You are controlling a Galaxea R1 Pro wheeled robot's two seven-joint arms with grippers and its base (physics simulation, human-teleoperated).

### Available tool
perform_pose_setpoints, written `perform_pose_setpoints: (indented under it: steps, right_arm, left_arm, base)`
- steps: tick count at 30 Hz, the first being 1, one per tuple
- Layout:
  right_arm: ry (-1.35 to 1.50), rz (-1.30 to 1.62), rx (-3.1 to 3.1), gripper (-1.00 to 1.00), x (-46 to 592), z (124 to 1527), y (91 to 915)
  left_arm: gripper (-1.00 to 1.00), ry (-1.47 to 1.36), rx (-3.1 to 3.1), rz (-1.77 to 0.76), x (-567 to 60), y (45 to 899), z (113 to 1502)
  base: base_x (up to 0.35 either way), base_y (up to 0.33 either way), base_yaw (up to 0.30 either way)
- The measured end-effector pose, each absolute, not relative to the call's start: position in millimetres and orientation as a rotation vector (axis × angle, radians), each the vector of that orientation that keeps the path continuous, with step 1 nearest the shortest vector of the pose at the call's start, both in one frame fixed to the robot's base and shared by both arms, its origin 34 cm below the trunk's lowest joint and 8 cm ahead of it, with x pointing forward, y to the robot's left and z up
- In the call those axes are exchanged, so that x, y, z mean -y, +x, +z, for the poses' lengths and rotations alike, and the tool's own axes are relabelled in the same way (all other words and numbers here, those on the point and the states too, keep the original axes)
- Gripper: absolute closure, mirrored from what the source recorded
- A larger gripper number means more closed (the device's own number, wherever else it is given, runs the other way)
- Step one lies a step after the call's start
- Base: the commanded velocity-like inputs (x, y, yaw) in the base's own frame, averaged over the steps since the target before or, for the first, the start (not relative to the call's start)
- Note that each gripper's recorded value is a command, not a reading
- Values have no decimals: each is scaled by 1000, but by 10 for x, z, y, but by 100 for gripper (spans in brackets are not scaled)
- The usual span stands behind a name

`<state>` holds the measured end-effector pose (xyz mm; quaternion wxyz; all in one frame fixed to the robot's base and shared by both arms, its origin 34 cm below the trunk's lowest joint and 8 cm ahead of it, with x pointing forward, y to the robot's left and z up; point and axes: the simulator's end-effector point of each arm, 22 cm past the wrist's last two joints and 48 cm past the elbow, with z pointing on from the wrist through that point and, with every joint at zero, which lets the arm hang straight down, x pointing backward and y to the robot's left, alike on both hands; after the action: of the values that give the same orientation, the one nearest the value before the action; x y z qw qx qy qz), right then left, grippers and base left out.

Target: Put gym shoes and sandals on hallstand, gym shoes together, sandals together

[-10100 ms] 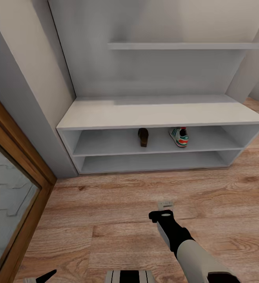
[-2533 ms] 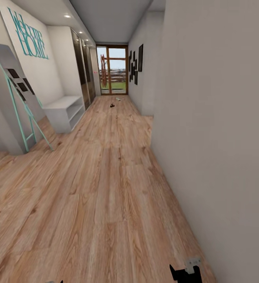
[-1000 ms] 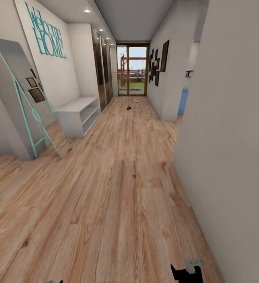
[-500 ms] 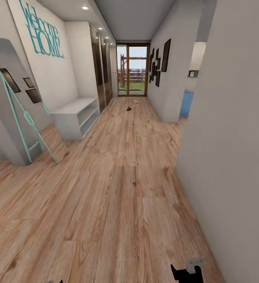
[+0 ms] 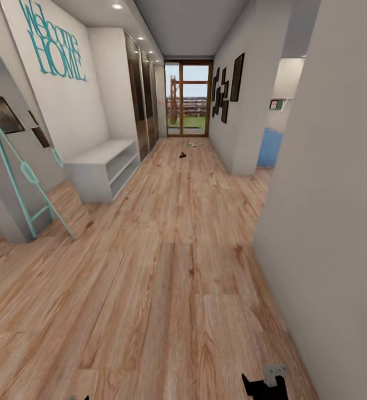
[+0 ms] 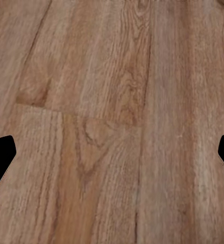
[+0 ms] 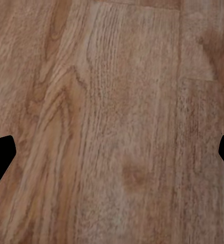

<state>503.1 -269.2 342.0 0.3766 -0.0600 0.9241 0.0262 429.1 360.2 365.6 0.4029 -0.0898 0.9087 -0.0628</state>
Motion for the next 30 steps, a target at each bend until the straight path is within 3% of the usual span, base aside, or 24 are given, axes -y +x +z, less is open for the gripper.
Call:
perform_pose_setpoints:
  steps: [30]
  right_arm:
    - [-158,65,-2362,-100,2702,3422,5033]
  left_arm:
    - [-100,-228,-2297,-159,-3599,4286,3651]
  base:
    - [340,0,0]
